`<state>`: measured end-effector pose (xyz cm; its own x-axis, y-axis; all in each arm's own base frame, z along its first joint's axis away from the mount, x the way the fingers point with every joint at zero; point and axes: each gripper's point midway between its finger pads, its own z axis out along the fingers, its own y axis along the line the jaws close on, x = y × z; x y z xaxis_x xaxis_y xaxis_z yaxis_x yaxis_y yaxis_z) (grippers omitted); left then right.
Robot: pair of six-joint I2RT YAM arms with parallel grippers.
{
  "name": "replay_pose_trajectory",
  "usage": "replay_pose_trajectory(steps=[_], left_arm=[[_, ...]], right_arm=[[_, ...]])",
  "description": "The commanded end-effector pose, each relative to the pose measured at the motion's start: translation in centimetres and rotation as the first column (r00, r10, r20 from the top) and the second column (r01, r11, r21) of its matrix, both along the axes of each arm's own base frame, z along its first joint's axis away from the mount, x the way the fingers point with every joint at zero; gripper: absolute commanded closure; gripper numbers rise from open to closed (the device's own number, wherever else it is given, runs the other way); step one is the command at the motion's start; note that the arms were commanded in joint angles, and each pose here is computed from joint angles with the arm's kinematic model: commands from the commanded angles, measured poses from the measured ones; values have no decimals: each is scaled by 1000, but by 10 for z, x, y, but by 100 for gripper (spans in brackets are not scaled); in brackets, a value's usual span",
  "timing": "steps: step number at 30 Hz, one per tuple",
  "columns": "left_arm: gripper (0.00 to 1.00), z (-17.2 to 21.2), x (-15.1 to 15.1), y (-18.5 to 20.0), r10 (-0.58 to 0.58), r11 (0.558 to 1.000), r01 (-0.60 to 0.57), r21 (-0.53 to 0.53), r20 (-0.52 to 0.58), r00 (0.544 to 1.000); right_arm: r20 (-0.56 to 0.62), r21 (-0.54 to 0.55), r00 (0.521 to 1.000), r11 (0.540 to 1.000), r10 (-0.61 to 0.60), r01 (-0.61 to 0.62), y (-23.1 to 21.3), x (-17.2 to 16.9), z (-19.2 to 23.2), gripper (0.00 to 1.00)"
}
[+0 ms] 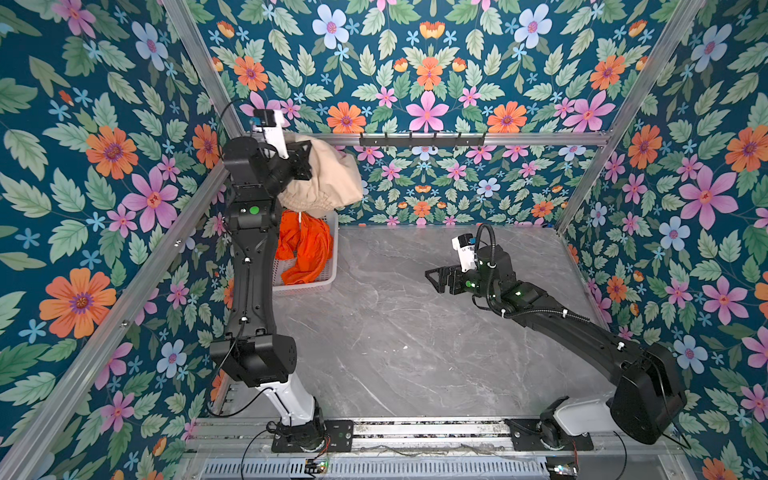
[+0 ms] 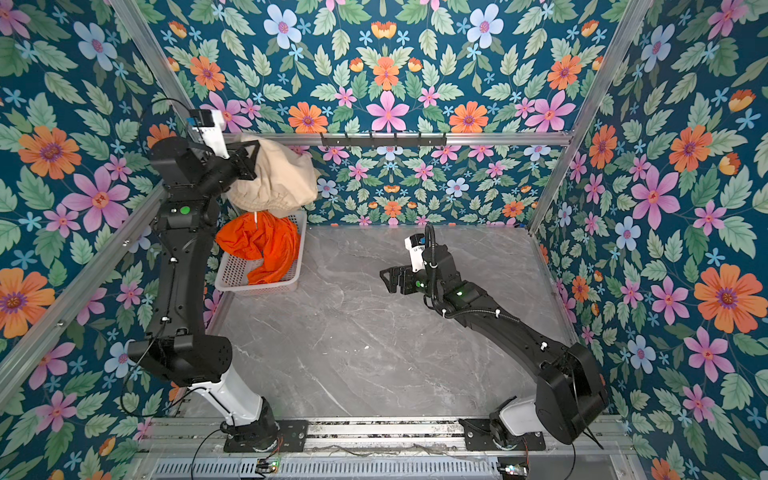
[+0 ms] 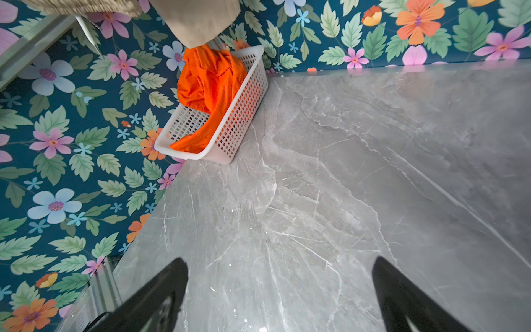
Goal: Fold and stack the shorts
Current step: 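Lift the beige shorts out of the basket with the left gripper, then lower the shorts onto the table center and release with the left gripper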
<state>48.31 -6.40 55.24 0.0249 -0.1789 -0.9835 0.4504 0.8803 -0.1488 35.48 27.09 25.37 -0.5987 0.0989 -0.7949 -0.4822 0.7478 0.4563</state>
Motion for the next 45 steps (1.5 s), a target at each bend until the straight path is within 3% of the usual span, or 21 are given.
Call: replay_pose_trajectory(steps=[1, 5, 9, 12, 18, 19, 20, 21, 23, 25, 28, 32, 40, 45], left_arm=[[100, 20, -28, -34, -92, 995, 91, 28, 72, 993], [100, -6, -55, -74, -150, 989, 150, 9, -14, 989], [100, -54, -79, -105, -194, 981, 188, -48, -178, 965], [100, -104, -97, -125, -211, 977, 207, -49, -334, 918], [99, -213, -120, -147, -196, 971, 238, -7, -591, 783], [79, -229, -117, -151, -194, 969, 245, -1, -616, 764], [42, -240, -113, -151, -179, 971, 239, 10, -631, 755], [23, -251, -106, -151, -156, 974, 225, 25, -645, 748], [17, -263, -95, -147, -113, 978, 201, 62, -652, 750], [16, -272, -84, -134, -57, 986, 146, 78, -668, 742], [14, -285, -78, -110, -65, 996, 93, 2, -699, 712], [13, -295, -88, -67, 0, 1000, -21, -20, -701, 713], [12, -323, -128, 3, 68, 982, -177, -72, -736, 673], [12, -335, -141, 23, 65, 967, -226, -116, -747, 662]], right_arm=[[45, 2, 996, 997, -76, 76, -14, 4, 17, 1], [89, -29, 990, 994, -107, 110, -33, -8, 33, 1], [134, -71, 982, 988, -129, 140, -55, -26, 47, 1], [134, -103, 980, 982, -145, 160, -70, -40, 55, 1], [83, -156, 989, 979, -119, 130, -81, -64, 55, 1], [67, -161, 993, 981, -102, 112, -79, -67, 51, 1], [54, -167, 994, 981, -91, 99, -78, -68, 48, 1], [33, -178, 996, 980, -81, 85, -75, -68, 42, 1], [-5, -220, 997, 973, -73, 70, -71, -69, 31, 1], [-22, -308, 998, 950, -59, 49, -62, -72, 19, 1], [-50, -425, 999, 905, -7, -15, -39, -81, 7, 1], [-126, -537, 989, 833, 79, -135, 0, -92, -14, 1], [-290, -512, 905, 748, 312, -422, 126, -125, -80, 6], [-371, -474, 879, 753, 301, -457, 170, -122, -125, 10]])
